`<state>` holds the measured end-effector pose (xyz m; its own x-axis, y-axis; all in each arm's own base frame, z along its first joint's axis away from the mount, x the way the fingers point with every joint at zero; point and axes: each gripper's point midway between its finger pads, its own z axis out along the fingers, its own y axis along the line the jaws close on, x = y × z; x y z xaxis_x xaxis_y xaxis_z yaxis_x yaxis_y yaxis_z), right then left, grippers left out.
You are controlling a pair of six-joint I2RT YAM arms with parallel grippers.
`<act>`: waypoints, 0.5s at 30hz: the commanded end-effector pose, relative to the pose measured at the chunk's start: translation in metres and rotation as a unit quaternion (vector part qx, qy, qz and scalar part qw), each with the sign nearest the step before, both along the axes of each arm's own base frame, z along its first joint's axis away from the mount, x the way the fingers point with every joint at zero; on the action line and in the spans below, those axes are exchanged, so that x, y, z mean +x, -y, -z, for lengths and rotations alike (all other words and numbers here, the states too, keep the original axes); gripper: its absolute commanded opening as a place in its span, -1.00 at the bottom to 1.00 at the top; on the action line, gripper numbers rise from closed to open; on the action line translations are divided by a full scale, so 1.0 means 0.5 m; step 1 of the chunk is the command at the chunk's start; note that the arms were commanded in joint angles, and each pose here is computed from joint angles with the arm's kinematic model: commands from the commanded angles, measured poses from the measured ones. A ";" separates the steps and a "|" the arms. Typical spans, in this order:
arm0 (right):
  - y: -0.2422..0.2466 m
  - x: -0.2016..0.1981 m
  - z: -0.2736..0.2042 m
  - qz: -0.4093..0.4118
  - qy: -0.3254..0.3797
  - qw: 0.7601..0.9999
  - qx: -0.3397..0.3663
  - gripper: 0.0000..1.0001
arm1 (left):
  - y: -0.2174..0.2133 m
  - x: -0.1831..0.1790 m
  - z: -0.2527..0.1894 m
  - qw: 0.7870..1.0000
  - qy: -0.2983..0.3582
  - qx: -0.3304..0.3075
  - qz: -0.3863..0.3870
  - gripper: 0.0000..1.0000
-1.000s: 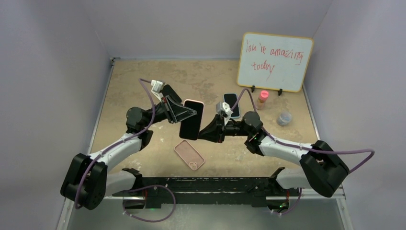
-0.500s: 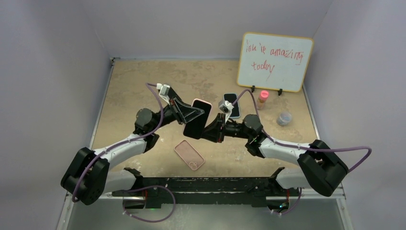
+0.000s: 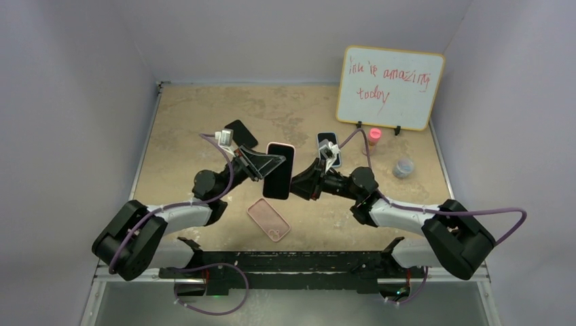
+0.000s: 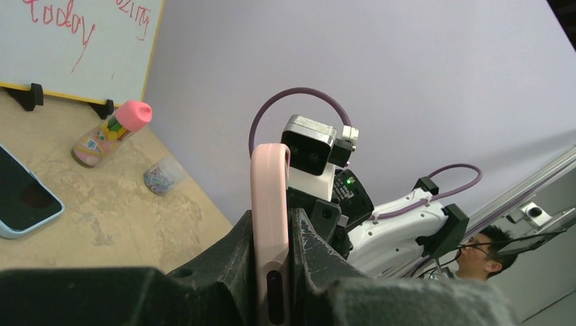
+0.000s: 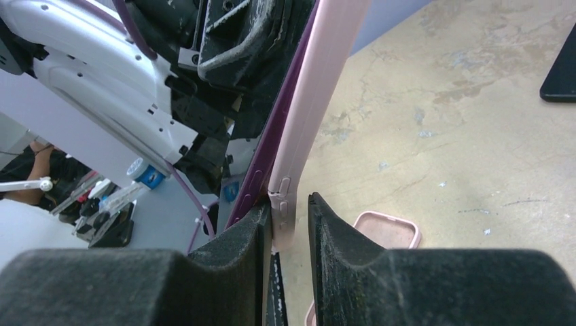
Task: Take the phone out of the phone case
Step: Remove the phone case from the phone.
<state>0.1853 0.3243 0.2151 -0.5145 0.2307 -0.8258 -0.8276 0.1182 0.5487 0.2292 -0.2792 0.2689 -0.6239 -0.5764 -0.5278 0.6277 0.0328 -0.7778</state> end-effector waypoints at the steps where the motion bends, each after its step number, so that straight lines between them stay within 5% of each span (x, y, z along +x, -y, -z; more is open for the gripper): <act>1: 0.031 0.026 -0.219 0.055 0.125 0.977 0.163 -0.44 | 0.044 -0.070 0.078 0.995 -0.037 0.037 0.082 -1.00; 9: 0.029 0.050 -0.176 0.071 0.093 0.984 0.132 -0.79 | 0.075 -0.058 0.142 0.992 -0.060 0.059 0.092 -0.99; 11: 0.032 0.067 -0.147 0.085 0.070 0.988 0.111 -0.99 | 0.080 -0.048 0.176 0.991 -0.070 0.080 0.084 -0.77; 15: 0.047 0.098 -0.066 0.130 0.022 0.990 0.059 -1.00 | 0.084 -0.020 0.252 0.985 -0.091 0.134 0.059 -0.32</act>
<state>0.2033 0.3112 0.1808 -0.6037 0.2356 -0.7616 -0.7268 0.2299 0.6472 0.2502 -0.2983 0.2225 -0.6511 -0.5867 -0.4814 0.5517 0.0697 -0.8311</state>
